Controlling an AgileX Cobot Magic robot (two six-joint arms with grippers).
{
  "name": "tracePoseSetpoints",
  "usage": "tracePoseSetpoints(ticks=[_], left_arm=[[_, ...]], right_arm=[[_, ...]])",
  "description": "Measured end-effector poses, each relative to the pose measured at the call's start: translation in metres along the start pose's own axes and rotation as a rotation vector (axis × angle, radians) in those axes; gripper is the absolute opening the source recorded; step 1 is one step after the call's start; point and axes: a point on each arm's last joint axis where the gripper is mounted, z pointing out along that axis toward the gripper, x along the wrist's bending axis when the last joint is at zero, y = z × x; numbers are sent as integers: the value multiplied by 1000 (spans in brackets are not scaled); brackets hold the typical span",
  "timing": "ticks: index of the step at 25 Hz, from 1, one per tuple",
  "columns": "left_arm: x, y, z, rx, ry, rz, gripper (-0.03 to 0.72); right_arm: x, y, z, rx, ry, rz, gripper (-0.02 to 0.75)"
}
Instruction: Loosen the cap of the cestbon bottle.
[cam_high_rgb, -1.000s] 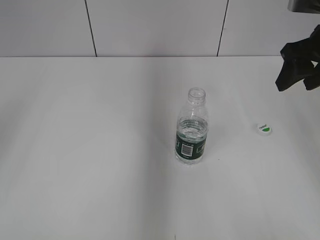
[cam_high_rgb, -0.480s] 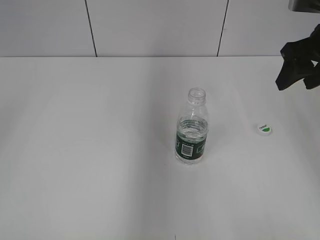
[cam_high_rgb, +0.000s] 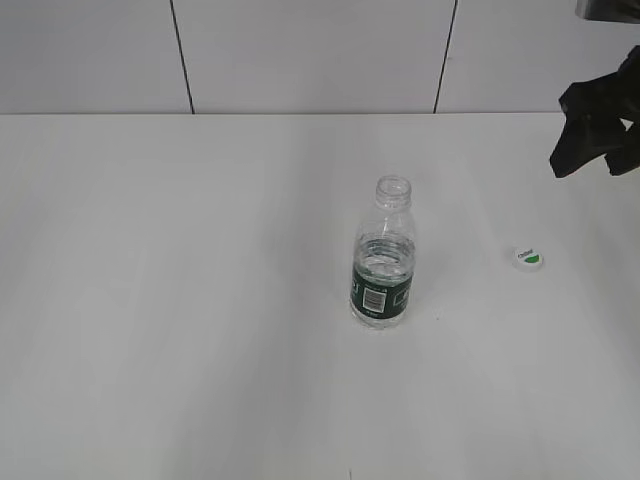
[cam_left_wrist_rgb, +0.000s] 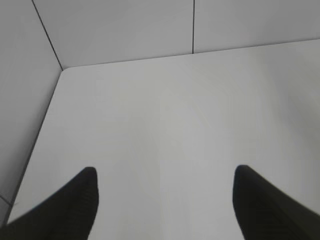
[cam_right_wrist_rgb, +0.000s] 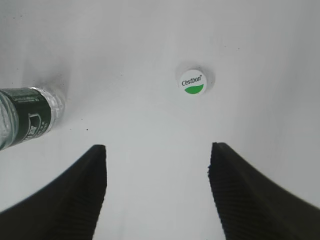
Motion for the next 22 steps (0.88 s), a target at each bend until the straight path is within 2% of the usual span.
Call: tracePoseSetpoints(ticks=[7, 11, 16, 22], left_arm=[[-6, -40, -3, -36, -39, -29, 486], [-7, -53, 1, 29, -45, -29, 460], [-10, -59, 9, 53, -58, -33, 448], [-10, -59, 10, 48, -59, -33, 431]], right_arm=[[0, 0, 0, 0, -1, -1, 492], [0, 0, 0, 0, -3, -2, 492], [-1, 0, 0, -5, -10, -5, 492], [-6, 6, -1, -71, -48, 10, 492]])
